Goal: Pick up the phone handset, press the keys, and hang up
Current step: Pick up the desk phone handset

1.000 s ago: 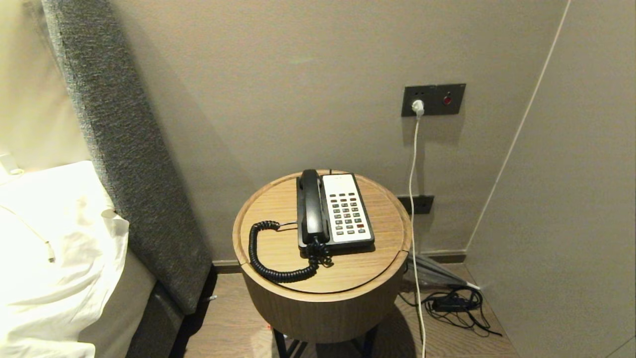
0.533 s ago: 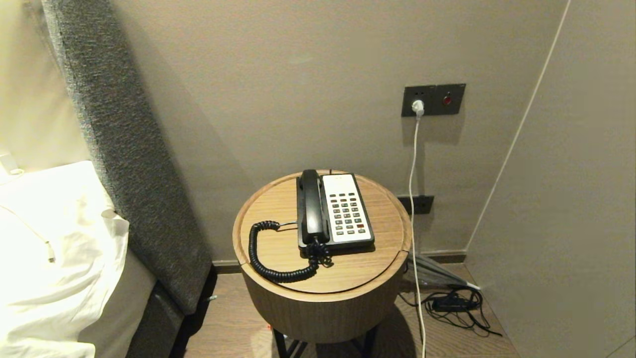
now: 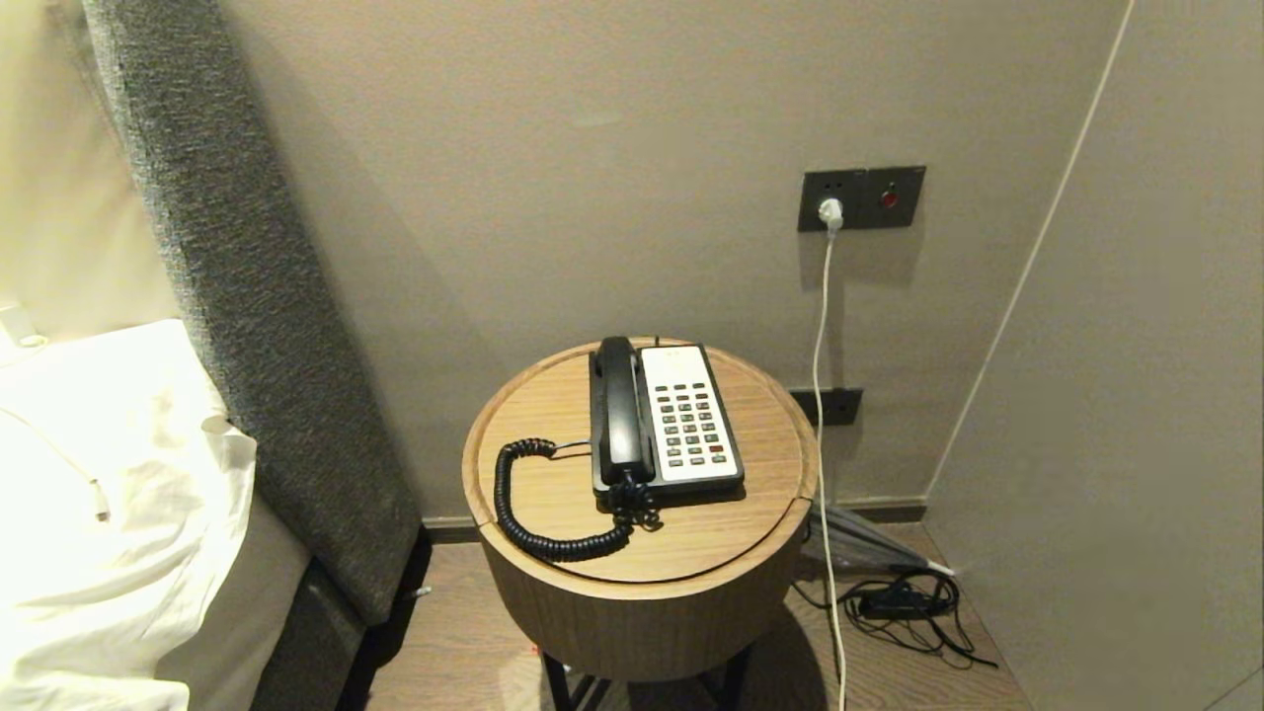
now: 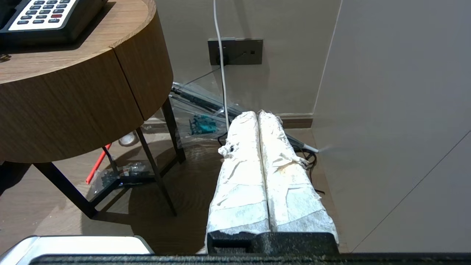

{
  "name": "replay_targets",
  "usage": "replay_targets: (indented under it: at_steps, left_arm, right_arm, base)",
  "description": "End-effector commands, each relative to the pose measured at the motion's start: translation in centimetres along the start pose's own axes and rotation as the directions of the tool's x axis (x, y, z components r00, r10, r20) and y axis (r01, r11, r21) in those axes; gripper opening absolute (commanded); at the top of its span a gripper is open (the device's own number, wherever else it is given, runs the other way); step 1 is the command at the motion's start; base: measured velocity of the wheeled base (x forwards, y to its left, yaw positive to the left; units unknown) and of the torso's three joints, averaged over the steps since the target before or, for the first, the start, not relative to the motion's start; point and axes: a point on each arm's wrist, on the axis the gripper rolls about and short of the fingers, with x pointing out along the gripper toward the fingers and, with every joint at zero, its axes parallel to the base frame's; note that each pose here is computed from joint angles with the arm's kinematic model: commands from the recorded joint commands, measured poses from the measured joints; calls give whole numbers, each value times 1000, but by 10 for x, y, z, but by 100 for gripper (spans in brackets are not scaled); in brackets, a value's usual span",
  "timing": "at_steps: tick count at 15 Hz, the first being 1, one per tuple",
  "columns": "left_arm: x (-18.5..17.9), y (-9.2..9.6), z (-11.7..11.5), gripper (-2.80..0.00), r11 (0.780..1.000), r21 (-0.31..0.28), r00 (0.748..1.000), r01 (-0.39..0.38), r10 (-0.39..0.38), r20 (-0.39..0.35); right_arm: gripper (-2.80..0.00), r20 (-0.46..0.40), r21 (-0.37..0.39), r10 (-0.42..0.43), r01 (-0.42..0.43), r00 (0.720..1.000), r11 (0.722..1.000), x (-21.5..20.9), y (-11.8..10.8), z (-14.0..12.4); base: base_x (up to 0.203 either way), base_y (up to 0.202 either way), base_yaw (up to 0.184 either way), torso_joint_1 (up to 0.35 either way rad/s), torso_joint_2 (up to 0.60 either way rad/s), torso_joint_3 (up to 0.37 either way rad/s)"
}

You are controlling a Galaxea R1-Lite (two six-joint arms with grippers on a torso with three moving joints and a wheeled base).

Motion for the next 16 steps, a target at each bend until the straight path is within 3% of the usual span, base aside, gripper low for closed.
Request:
replay_targets:
  at_steps: [1, 16]
  left_arm:
    - [0, 0, 0, -280, 1000, 0, 1000, -1, 1, 0]
    - [0, 0, 0, -280, 1000, -2, 1000, -1, 1, -1]
  right_arm:
    - [-280, -1, -1, 1, -1, 1000, 1000, 0, 0, 0]
    - [-280, 0, -4, 2, -2, 1000, 1000, 0, 0, 0]
  base:
    - [0, 0, 0, 0, 0, 0]
    - [0, 0, 0, 3, 2, -189]
